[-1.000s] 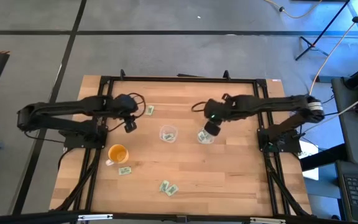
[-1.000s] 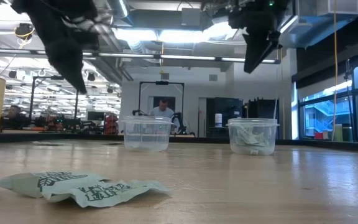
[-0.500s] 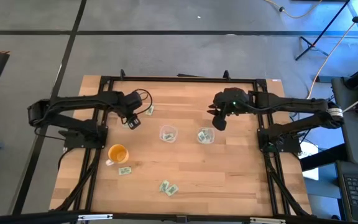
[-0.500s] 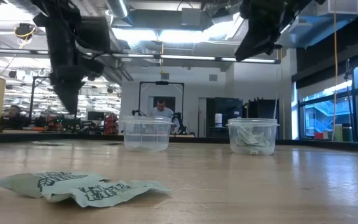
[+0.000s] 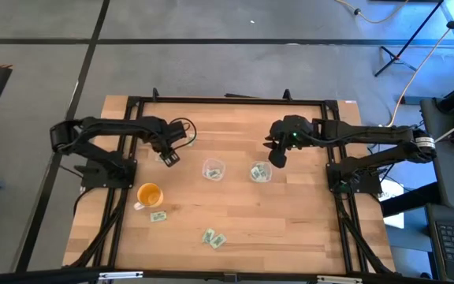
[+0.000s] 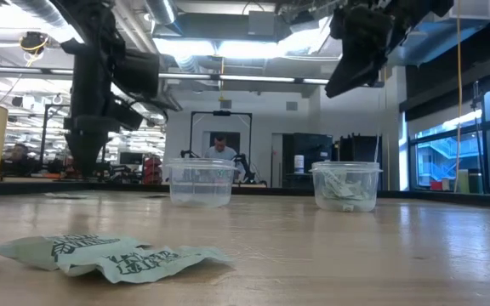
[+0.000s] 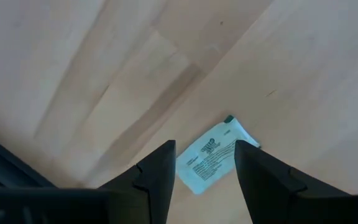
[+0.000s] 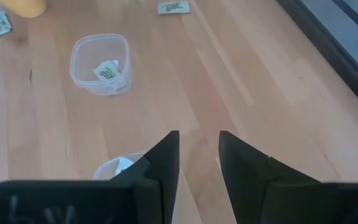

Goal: Pick and place Stevia / Truvia into bins
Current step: Put the stevia packet into the left transparent container

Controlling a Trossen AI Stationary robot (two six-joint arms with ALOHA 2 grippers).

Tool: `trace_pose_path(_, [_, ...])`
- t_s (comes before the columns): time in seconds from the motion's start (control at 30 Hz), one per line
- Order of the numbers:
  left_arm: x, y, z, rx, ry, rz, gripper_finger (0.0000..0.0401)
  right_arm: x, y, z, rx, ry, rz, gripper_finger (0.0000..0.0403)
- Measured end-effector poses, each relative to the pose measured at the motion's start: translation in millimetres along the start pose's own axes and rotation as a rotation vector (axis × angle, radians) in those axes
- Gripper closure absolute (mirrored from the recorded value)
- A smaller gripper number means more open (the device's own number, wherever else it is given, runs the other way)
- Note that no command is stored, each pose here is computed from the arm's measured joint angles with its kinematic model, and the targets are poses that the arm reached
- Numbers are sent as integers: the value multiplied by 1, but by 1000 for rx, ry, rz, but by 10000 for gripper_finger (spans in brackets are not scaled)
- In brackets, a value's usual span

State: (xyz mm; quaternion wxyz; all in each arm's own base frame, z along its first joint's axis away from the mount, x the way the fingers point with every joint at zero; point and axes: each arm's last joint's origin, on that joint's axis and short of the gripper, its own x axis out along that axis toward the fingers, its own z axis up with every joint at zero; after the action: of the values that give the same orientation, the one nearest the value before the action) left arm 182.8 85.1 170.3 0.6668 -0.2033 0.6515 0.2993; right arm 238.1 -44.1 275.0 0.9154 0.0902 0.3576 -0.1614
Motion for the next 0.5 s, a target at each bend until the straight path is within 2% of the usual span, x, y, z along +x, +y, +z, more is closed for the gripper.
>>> trace_pose_path(0.33, [17, -14, 7, 71, 34, 2, 242, 0, 0, -1, -23, 5, -1, 287])
trace_pose_path(0.5, [26, -18, 7, 68, 80, 0, 242, 0, 0, -1, -24, 5, -2, 287])
